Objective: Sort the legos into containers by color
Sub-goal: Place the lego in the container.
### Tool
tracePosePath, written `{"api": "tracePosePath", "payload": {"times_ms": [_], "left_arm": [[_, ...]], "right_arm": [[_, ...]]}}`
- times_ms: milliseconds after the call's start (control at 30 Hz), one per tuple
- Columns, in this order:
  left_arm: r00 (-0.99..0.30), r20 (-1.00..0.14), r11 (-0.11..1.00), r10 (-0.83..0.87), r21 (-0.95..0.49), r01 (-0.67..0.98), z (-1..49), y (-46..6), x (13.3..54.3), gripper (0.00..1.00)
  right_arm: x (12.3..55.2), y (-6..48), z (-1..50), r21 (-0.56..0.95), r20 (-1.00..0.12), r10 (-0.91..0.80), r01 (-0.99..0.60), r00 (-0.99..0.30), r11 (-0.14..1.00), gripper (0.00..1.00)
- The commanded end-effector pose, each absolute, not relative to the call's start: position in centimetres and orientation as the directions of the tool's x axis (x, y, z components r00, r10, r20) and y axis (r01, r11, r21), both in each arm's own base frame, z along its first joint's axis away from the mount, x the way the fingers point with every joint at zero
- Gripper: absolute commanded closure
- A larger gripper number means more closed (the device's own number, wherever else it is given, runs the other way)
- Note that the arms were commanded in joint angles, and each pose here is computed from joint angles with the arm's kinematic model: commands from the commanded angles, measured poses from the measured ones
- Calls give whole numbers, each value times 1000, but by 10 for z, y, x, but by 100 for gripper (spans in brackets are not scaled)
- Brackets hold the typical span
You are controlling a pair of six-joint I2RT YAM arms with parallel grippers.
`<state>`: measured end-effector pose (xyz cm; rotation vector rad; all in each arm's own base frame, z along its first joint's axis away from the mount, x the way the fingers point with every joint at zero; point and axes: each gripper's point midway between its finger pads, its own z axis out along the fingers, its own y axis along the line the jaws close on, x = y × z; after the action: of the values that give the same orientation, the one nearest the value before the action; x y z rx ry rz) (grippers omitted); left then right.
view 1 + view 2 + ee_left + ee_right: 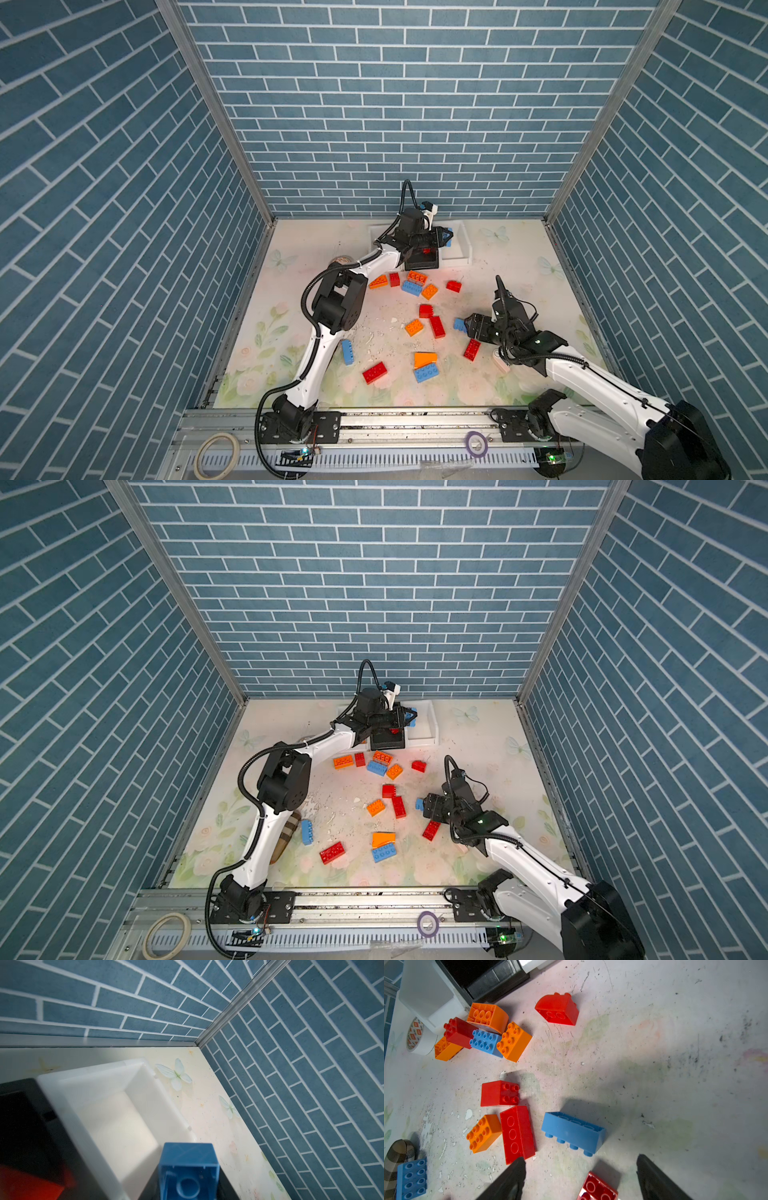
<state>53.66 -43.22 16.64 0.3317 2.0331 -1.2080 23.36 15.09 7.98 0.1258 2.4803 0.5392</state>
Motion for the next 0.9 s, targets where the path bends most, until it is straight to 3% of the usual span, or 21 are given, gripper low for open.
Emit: {"api": "tracePosePath", "payload": {"times_ms": [0,100,400,700,867], "left_arm": [[-706,-692,487,-152,-674,555,169,-443,544,70],[-709,-689,499,-152,-673,547,158,-447,554,70],[-734,-657,507,-171,-697,506,128,-451,566,69],[-744,-654,542,-140,-679,495,116,-448,564,53],[-739,-661,563,-126,-661,496,113,-445,562,50]], "right_arm": [[221,143,69,384,-497,226,21,-838,923,18],[212,140,67,378,-469,236,48,-851,924,26],[178,151,57,390,-387,241,79,-890,918,34],[164,152,42,349,-337,252,128,-907,928,29],[169,150,37,316,-341,272,163,-900,935,29]]}}
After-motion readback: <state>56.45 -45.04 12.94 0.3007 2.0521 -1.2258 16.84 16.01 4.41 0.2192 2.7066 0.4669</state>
